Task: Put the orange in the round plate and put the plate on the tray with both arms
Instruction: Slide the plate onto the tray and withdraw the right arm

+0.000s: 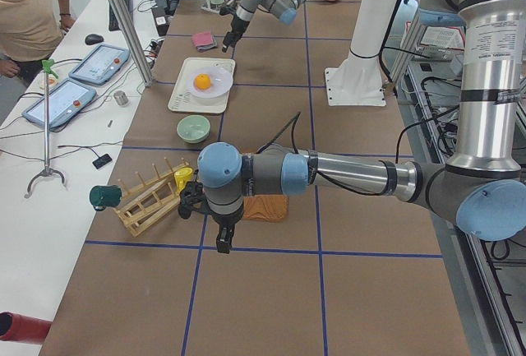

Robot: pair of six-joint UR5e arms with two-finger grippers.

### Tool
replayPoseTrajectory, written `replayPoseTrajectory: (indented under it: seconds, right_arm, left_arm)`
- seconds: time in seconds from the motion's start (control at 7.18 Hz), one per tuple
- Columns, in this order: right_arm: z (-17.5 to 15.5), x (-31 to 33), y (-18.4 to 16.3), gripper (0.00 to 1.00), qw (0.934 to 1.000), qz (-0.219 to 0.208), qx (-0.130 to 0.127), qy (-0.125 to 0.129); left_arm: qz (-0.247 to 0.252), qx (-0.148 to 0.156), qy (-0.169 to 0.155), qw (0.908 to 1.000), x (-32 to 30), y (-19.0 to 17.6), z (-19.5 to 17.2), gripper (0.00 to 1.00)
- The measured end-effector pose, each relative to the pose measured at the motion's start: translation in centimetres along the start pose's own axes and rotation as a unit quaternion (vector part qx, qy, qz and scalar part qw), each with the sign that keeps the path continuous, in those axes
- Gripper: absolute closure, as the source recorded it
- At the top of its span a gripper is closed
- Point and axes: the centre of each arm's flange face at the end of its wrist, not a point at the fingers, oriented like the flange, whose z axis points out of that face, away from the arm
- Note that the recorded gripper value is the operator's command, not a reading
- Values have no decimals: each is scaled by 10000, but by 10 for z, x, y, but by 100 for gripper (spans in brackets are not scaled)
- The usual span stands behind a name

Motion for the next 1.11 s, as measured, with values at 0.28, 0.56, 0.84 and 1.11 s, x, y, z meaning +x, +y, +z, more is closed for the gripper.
replayPoseTrajectory:
  seconds: [0.28,0.56,0.84,1.11]
  right_arm:
    - [-55,118,-75,0,9929,-1023,-595,105]
    - [-87,265,-115,0,9732,-2124,-866,174]
    - [-109,405,-113,0,9449,-3078,-1037,413]
    - [-128,505,-91,0,9265,-3512,-1228,563]
  left_arm:
    - [119,106,-35,9999,2,-3,-2,0]
    - [287,262,-71,9992,3,-5,-3,0]
    - [267,237,-75,9993,-1,3,2,0]
    - [166,111,-47,9998,-11,24,15,0]
